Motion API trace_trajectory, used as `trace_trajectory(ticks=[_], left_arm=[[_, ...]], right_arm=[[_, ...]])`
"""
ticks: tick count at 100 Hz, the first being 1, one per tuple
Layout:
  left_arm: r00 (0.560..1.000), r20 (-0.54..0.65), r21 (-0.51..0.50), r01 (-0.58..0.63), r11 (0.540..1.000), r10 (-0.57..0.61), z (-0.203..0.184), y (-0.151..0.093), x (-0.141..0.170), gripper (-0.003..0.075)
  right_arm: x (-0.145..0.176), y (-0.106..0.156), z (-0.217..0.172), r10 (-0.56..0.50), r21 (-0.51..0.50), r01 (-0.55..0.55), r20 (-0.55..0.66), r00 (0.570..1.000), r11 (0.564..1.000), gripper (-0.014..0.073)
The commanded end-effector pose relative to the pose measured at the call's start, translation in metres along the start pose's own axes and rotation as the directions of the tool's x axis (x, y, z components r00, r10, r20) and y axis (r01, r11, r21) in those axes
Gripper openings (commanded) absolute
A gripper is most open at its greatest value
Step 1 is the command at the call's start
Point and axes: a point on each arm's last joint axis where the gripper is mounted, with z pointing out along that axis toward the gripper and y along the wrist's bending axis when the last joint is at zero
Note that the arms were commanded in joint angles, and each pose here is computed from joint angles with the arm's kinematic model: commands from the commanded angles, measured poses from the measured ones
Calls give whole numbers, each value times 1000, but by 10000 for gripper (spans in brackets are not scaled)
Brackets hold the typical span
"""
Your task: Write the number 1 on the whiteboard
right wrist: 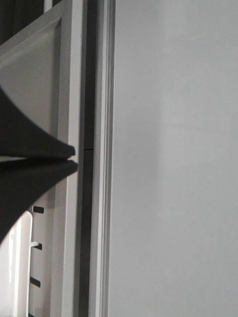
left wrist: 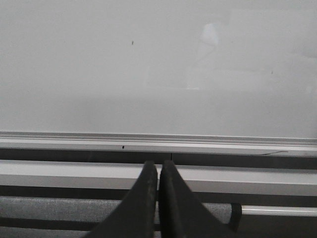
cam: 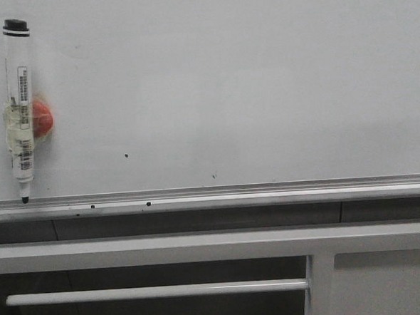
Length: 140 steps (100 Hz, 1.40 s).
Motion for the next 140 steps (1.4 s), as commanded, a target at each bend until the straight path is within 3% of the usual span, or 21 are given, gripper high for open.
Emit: trace_trajectory(ticks=[1, 67, 78, 95, 105, 121, 132, 140], left_arm=[[995, 94, 14, 15, 1000, -16, -1, -1, -6, -20], [995, 94, 14, 15, 1000, -16, -1, -1, -6, -20], [994, 99, -7, -44, 999, 44, -2, 1, -7, -20], [956, 293, 7, -41, 999, 37, -5, -1, -24, -20], [926, 376, 12, -43, 999, 35, -8, -2, -32, -20], [919, 392, 13, -43, 999, 34, -8, -2, -33, -20], [919, 392, 13, -43, 999, 34, -8, -2, -33, -20], [919, 392, 13, -43, 999, 34, -8, -2, -33, -20]], right_arm=[[8, -1, 3, -18, 9, 18, 5, 1000, 1000, -43], [8, -1, 3, -18, 9, 18, 5, 1000, 1000, -43], [7, -1, 3, -20, 10, 20, 16, 1000, 1000, -43], [-6, 0, 1, -1, 1, 0, 158, 987, 1000, -43], [-8, 0, 1, -1, 1, 0, 183, 983, 1000, -43], [-8, 0, 1, -1, 1, 0, 181, 983, 1000, -43], [-8, -2, 1, -151, 50, 144, 178, 972, 988, -43], [-9, -2, 1, -155, 52, 148, 185, 970, 988, -43]])
